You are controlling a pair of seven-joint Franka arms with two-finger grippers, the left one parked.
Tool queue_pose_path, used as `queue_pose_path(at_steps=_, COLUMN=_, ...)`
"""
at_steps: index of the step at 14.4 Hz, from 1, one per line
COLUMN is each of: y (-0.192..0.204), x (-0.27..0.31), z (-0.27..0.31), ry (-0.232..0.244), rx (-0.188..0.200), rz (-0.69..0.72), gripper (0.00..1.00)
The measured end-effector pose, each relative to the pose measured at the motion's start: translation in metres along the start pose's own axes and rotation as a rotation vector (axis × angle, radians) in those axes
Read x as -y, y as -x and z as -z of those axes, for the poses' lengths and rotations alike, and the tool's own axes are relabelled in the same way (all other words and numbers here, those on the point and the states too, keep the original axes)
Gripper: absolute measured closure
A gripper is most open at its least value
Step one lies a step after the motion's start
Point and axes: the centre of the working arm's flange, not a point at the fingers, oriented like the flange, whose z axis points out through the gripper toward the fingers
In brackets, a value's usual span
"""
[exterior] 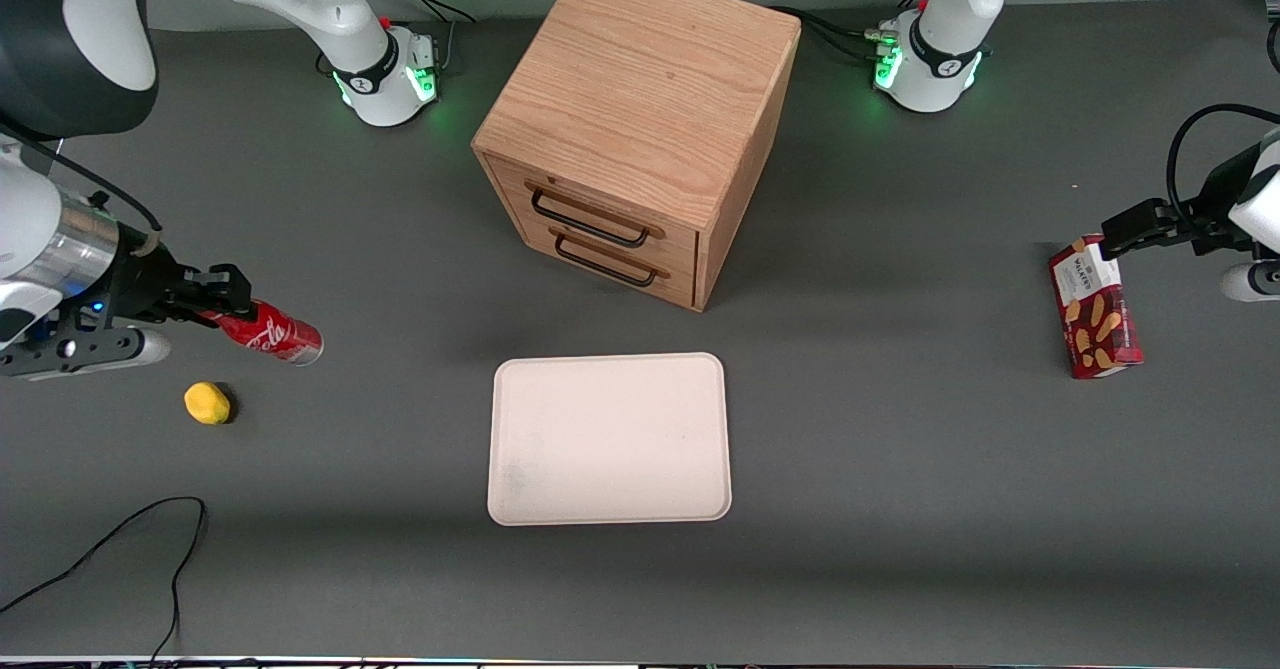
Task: Place coke bottle on tray
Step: 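Carry the held bottle with the right gripper toward the white tray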
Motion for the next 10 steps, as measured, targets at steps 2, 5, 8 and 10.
queue_pose_path(at_steps=2, y=-0.019, x=0.019, z=0.000, ry=0.002, rx=-0.022, rz=0.031, gripper=0.59)
queue_pose_path(at_steps=5, y=-0.052, x=0.061, z=-0.027, ry=-0.015, rx=-0.056, rz=0.095, gripper=0.59)
queue_pose_path(at_steps=8, y=-0.087, x=0.096, z=-0.085, ry=-0.047, rx=-0.087, rz=0.101, gripper=0.59)
queue_pose_path(at_steps=10, y=-0.108, x=0.112, z=-0.133, ry=-0.065, rx=-0.103, rz=0.110, gripper=0.59)
